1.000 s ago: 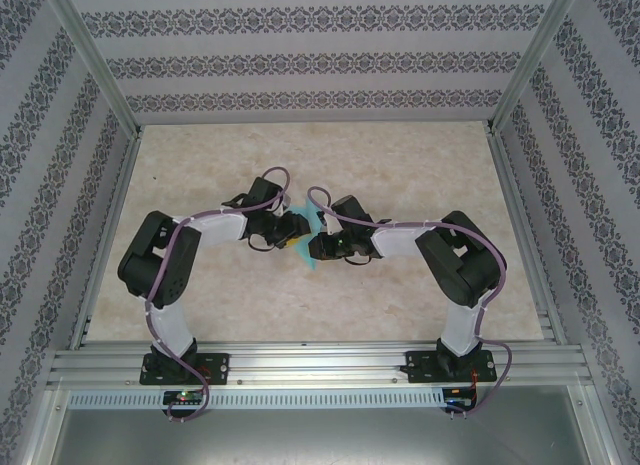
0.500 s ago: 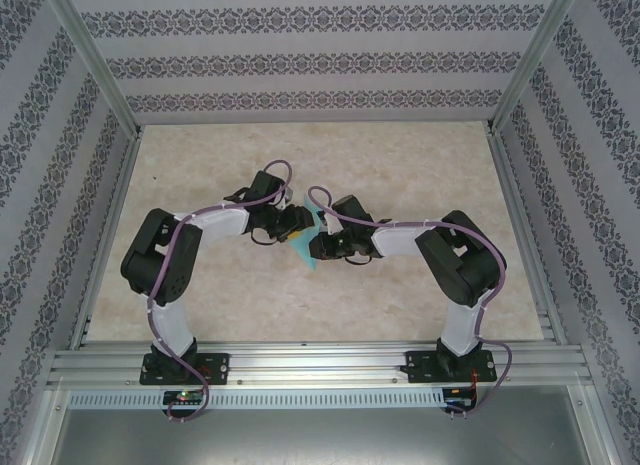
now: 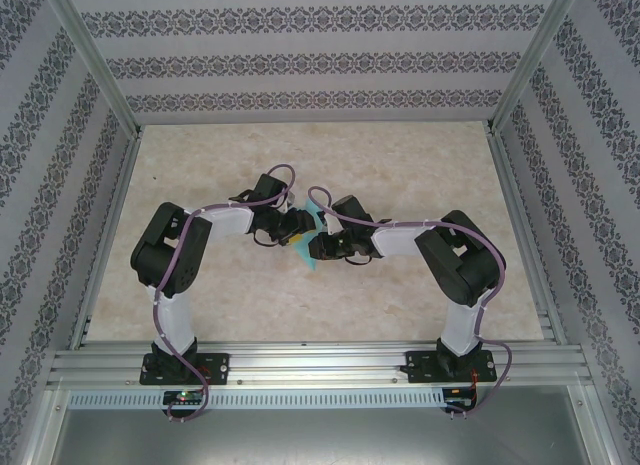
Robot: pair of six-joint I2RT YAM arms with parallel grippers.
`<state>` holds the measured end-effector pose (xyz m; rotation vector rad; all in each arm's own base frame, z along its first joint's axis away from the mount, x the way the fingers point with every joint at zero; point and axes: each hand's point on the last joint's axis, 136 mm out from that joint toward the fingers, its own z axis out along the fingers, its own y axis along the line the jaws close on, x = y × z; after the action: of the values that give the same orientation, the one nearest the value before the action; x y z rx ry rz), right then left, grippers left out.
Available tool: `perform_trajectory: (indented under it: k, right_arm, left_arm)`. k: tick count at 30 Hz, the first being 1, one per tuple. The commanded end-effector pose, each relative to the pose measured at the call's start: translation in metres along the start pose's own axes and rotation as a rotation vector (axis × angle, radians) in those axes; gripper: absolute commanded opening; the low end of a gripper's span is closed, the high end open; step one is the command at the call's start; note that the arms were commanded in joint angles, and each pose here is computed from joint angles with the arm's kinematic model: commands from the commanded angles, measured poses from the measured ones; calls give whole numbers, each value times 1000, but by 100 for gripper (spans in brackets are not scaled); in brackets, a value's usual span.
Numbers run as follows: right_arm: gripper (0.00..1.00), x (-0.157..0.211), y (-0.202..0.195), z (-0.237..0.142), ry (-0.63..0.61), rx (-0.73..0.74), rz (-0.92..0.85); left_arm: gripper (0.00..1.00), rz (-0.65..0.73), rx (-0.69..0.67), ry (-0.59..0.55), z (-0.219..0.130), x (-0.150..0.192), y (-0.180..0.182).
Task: Fold a paper plane with a square sheet of paper (fold left side to right side)
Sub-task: Fourth fold the wing at the center of the table.
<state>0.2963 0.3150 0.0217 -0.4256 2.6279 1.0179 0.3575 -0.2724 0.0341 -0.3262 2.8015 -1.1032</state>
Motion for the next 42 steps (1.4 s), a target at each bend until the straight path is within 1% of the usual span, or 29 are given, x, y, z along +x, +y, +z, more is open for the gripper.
perform_trajectory:
  k: [1,12,20,24,29,42]
  right_arm:
    - [22,-2,2,1,-1,-28,3]
    - [29,-16,15,-15,-48,-71,-13]
    - [34,-18,13,-32,-73,-82,2]
    - [35,-25,7,-50,-115,-104,30]
    - [34,-47,-1,-72,-183,-160,81]
    - [32,-81,-2,-54,-197,-221,115]
  left_arm:
    - [54,-5,-30,2,10,0,15]
    - [53,-14,-80,1,11,2,28]
    - [53,-21,-93,6,14,3,32]
    - [53,-19,-96,2,12,2,31]
    - [53,-14,-99,3,12,2,31]
    - [53,-17,-106,7,11,3,33]
